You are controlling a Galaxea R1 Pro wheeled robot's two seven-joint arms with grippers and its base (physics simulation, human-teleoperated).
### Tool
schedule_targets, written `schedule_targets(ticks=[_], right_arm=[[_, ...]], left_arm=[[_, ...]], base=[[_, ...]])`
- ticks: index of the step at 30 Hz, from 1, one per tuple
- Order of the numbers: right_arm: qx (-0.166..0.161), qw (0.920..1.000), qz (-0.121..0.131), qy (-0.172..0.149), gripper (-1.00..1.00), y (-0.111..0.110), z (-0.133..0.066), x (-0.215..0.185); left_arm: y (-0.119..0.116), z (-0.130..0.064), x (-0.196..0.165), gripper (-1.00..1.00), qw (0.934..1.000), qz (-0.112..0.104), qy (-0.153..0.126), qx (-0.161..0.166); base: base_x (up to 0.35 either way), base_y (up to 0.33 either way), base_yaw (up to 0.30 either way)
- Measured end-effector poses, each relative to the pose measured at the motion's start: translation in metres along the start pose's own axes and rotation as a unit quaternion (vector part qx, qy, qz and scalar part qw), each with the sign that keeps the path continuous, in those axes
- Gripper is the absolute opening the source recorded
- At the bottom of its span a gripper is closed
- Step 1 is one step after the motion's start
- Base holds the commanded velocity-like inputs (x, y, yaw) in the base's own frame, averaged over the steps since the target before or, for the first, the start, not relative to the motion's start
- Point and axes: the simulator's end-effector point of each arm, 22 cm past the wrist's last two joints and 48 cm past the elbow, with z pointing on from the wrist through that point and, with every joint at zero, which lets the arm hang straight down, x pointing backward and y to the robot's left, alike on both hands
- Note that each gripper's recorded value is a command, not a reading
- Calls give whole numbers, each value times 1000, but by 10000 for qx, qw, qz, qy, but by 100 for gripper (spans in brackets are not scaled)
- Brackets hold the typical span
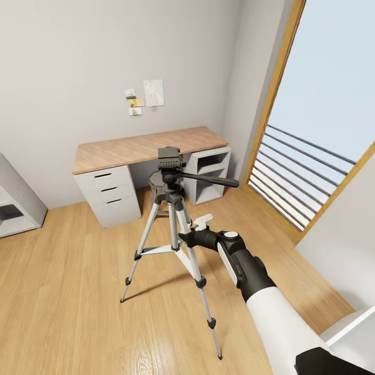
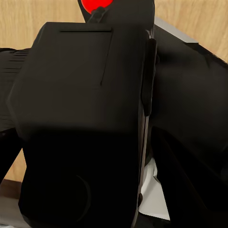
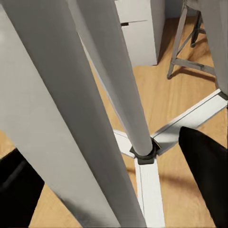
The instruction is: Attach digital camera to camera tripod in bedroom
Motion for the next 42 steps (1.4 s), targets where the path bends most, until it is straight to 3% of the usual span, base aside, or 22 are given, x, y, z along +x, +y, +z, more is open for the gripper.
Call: schedule_targets(ticks=[22,25,28,42], right_arm=[[-5,10000,-21,-61,-100,0,0,-3],[-11,9998,-94,-174,-100,0,0,-7],[-91,9985,-195,-496,-100,5,-1,-18],[-116,9984,-214,-508,-100,6,-1,-13]], left_arm=[[1,0,-1,-100,10000,-15,-4,-7],[1,0,-1,-100,10000,-10,-10,-8],[1,0,-2,-100,10000,-3,-20,-6],[0,0,-6,-100,10000,16,-57,14]], base=[[0,0,0],[0,0,0],[0,0,0],[0,0,0]])
